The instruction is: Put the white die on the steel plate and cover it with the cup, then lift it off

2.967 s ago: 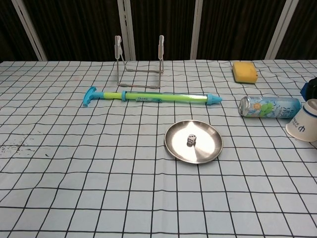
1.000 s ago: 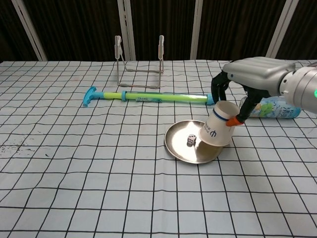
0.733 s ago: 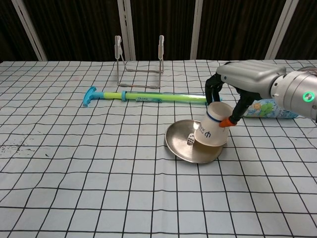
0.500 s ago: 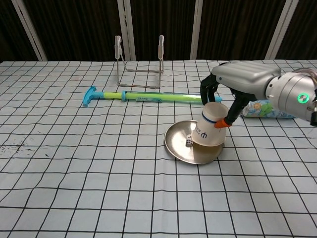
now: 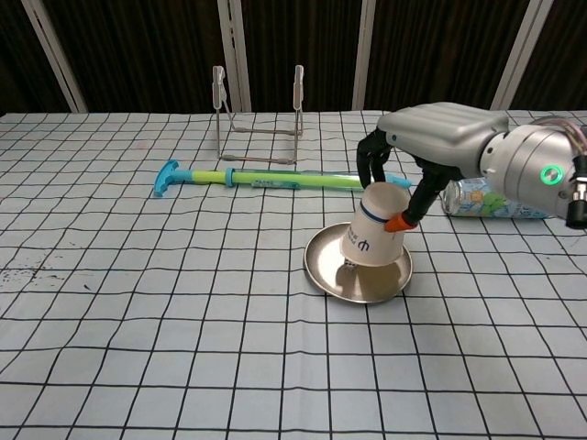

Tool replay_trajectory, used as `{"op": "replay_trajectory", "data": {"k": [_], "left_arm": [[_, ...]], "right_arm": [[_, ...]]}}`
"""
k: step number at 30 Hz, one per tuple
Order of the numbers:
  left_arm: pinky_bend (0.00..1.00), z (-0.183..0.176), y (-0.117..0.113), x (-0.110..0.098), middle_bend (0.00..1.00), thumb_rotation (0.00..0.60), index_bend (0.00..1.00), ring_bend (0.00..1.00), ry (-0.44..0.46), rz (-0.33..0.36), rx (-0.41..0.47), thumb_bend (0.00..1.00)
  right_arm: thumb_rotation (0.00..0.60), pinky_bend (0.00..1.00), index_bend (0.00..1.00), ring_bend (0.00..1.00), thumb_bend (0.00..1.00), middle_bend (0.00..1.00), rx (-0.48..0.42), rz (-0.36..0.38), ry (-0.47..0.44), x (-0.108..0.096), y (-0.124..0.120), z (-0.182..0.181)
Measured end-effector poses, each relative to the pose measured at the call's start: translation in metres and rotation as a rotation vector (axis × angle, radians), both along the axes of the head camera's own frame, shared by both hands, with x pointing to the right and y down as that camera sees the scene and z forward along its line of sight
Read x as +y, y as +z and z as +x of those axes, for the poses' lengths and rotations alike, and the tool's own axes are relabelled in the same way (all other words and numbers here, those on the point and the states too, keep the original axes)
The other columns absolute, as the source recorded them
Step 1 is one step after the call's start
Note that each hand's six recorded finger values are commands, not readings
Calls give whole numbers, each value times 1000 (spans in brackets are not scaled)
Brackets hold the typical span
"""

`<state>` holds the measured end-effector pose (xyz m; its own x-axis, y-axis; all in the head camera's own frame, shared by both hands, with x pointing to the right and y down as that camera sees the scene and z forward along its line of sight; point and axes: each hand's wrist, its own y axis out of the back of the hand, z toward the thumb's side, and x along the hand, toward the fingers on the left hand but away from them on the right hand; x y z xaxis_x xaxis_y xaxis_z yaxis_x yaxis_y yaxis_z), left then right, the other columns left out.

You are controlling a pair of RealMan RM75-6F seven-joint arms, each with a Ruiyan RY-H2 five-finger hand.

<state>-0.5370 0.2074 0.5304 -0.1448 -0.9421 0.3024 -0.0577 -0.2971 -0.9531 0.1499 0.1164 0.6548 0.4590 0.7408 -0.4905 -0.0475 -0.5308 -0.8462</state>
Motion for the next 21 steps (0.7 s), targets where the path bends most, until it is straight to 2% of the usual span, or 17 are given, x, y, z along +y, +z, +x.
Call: {"op": "replay_trajectory", "data": {"k": [21], "left_arm": [[95,0,1,-3,0,600,202,0,-2,-1,0,678]], "right_arm": [[600,0,561,290,359,525,6,-46,-10,7,23,-11]]}}
